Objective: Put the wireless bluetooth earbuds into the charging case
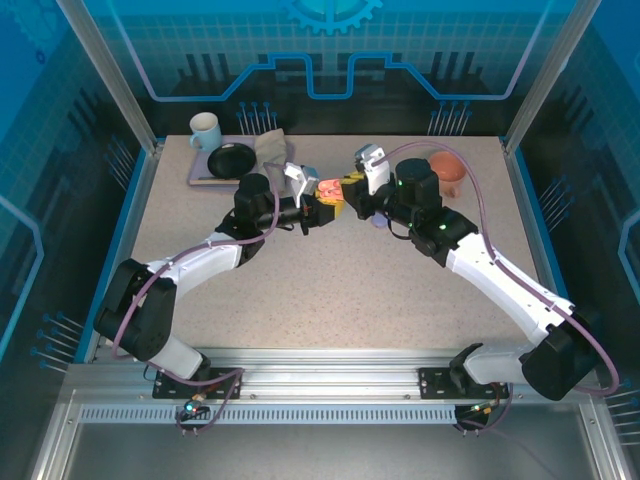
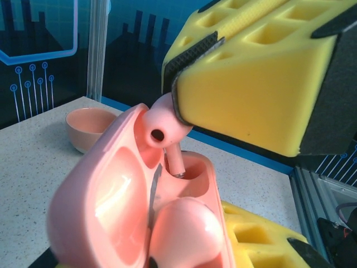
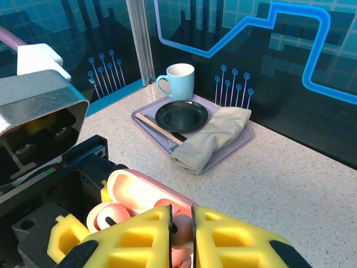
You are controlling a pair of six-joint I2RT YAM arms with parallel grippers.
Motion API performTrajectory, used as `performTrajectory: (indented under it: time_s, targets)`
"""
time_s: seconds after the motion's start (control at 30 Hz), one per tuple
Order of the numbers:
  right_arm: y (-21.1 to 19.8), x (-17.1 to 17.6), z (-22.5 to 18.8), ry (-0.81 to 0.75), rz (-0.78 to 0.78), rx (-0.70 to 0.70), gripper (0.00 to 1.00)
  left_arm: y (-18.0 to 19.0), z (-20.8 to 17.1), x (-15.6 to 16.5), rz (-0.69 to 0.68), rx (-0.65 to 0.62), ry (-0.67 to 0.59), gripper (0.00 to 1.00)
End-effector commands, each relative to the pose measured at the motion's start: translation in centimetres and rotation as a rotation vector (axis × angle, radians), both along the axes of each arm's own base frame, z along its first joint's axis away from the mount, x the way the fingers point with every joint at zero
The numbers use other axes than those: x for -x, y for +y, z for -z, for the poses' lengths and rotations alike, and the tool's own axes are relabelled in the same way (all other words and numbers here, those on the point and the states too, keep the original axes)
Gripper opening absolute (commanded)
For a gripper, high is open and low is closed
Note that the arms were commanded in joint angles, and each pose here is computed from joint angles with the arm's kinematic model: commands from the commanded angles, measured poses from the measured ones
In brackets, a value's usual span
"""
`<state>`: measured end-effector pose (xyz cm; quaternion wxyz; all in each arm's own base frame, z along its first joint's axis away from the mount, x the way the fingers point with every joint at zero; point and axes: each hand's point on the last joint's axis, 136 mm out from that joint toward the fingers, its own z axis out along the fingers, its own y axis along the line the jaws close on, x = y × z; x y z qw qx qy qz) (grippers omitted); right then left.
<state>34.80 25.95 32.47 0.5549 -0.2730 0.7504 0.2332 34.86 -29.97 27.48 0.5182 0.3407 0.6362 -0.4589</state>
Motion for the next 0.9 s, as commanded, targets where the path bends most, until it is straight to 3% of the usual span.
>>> performTrajectory:
  time_s: [0.0,0.43,0.57,0.7,0.87]
  targets:
    - [-0.6,-0.1,-0.7,-0.030,0.007,-0.008,0.15,-0.3,-1.9,-0.2,-0.002,0.017,-0.067,0.00]
    - [0.2,1.0,0.0,0.012,-0.055,-0.027,0.15,-0.2,-2.0,-0.7,-0.025,0.017,-0.073,0.00]
    - [-0.7,0.6,-0.9,0.010,-0.010,-0.054,0.44,-0.2,-1.9,-0.7,-0.023,0.016,-0.077,0.00]
    - [-2.7,-0.2,-3.4,0.027,0.070,-0.143,0.48,-0.2,-1.3,-0.5,-0.014,0.011,-0.083,0.00]
    - [-4.3,-2.2,-4.5,0.172,0.166,-0.161,0.48,-0.2,-0.7,-0.2,-0.002,-0.001,-0.079,0.00]
